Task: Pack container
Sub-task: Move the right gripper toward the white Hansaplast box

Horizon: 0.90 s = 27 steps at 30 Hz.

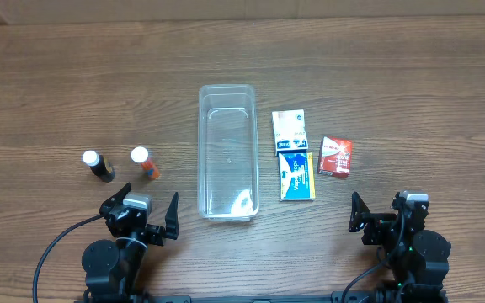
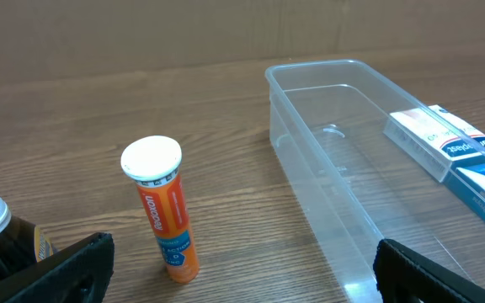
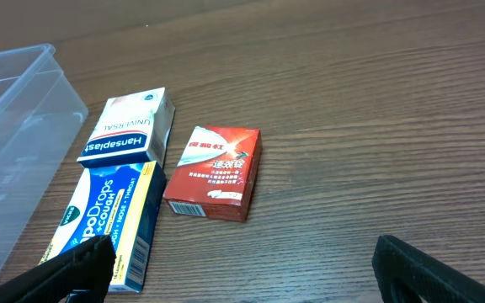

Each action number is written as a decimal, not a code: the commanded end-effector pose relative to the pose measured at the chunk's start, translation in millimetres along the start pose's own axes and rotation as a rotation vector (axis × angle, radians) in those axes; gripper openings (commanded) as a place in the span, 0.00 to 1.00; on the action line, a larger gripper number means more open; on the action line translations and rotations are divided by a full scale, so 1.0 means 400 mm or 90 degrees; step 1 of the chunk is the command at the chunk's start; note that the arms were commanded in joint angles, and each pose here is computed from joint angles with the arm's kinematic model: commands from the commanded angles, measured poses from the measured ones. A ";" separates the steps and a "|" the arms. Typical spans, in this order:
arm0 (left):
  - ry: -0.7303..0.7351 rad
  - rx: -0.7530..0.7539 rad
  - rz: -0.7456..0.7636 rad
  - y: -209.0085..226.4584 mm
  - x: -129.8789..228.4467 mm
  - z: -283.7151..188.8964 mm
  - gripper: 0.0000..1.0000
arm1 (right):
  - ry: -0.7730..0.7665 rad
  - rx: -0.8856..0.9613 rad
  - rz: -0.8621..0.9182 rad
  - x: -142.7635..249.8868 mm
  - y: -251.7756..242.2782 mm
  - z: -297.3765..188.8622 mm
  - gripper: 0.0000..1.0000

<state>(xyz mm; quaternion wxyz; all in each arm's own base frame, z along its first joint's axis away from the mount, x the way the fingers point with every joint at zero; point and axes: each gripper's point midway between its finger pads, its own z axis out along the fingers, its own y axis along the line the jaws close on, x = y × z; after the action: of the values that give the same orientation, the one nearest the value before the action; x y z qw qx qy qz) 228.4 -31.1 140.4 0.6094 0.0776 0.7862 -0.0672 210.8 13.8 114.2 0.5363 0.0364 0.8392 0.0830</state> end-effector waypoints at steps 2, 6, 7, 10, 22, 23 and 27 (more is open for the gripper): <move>-0.005 0.006 -0.006 -0.005 0.002 0.001 1.00 | 0.008 0.000 -0.003 0.015 -0.001 0.006 1.00; -0.005 0.006 -0.006 -0.005 0.002 0.001 1.00 | 0.008 0.000 -0.003 0.015 -0.001 0.006 1.00; -0.005 0.006 -0.006 -0.005 0.002 0.001 1.00 | 0.008 0.000 -0.003 0.015 -0.001 0.006 1.00; -0.005 0.006 -0.006 -0.005 0.002 0.001 1.00 | 0.001 -0.001 -0.004 0.009 0.000 0.006 1.00; -0.005 0.006 -0.006 -0.005 0.002 0.001 1.00 | -0.069 -0.240 -0.012 -0.067 0.162 -0.029 1.00; -0.005 0.006 -0.006 -0.005 0.002 0.001 1.00 | -0.096 -0.275 0.019 -0.101 0.184 -0.044 1.00; -0.005 0.006 -0.006 -0.005 0.002 0.001 1.00 | -0.223 -0.362 0.065 -0.262 0.241 -0.138 1.00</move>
<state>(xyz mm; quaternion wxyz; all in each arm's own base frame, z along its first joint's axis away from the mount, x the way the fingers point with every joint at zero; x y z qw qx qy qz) 228.4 -31.1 140.1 0.6089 0.0776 0.7866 -0.0672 217.2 72.9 207.8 0.6504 -0.0563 0.7101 0.2636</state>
